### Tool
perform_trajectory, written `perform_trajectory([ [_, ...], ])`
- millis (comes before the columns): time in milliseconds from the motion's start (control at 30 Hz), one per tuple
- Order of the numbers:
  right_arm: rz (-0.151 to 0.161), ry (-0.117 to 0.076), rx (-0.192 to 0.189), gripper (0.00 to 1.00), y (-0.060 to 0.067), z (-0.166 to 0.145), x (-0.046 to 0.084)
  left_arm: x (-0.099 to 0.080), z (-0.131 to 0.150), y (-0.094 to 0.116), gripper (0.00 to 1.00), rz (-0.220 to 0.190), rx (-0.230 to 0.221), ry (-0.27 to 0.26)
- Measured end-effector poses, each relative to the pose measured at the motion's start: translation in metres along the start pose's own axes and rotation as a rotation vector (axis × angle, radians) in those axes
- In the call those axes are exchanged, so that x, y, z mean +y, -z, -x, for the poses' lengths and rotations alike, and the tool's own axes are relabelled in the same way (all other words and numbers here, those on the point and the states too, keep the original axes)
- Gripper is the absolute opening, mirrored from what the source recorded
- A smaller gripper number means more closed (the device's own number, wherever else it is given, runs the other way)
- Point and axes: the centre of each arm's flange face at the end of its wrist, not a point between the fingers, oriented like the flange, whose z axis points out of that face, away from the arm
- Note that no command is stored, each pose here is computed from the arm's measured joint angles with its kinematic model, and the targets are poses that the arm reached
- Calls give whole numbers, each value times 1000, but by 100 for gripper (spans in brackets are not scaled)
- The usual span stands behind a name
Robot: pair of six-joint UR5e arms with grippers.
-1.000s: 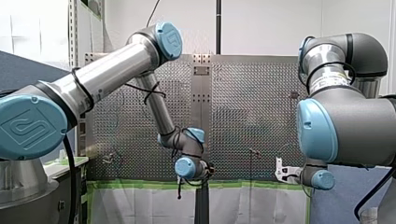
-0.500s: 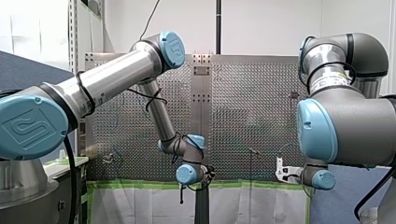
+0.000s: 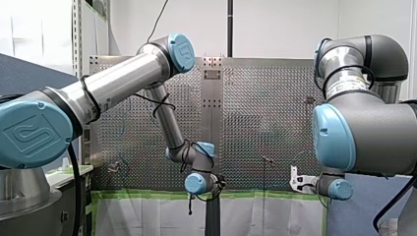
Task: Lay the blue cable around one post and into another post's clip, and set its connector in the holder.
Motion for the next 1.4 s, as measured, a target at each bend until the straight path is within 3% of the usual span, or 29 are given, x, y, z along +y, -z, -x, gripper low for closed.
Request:
perform_trajectory([
  [367, -1, 0, -1, 0, 0, 0, 0, 6, -30, -6, 100, 22, 58, -32],
  [667, -1, 1, -1, 0, 0, 0, 0, 9, -17, -26, 100, 68, 40, -43],
  [933, 2, 0, -1, 0, 0, 0, 1, 10, -13, -29, 100, 93, 37, -54],
  [1000, 3, 0, -1, 0, 1, 0, 2, 11, -13, -29, 78, 104, 37, -59],
  [1033, 3, 0, -1, 0, 1, 0, 2, 11, -13, -29, 78, 111, 36, -61],
  [1100, 4, 0, -1, 0, 1, 0, 2, 12, -12, -29, 50, 118, 34, -62],
  [1133, 5, 0, -1, 0, 1, 0, 2, 12, -12, -29, 50, 120, 33, -63],
  [1167, 5, -1, -1, 0, 1, 0, 3, 12, -12, -29, 39, 121, 33, -63],
  [1400, 6, 0, -3, 0, 1, 0, 2, 10, -10, -31, 39, 105, 33, -61],
])
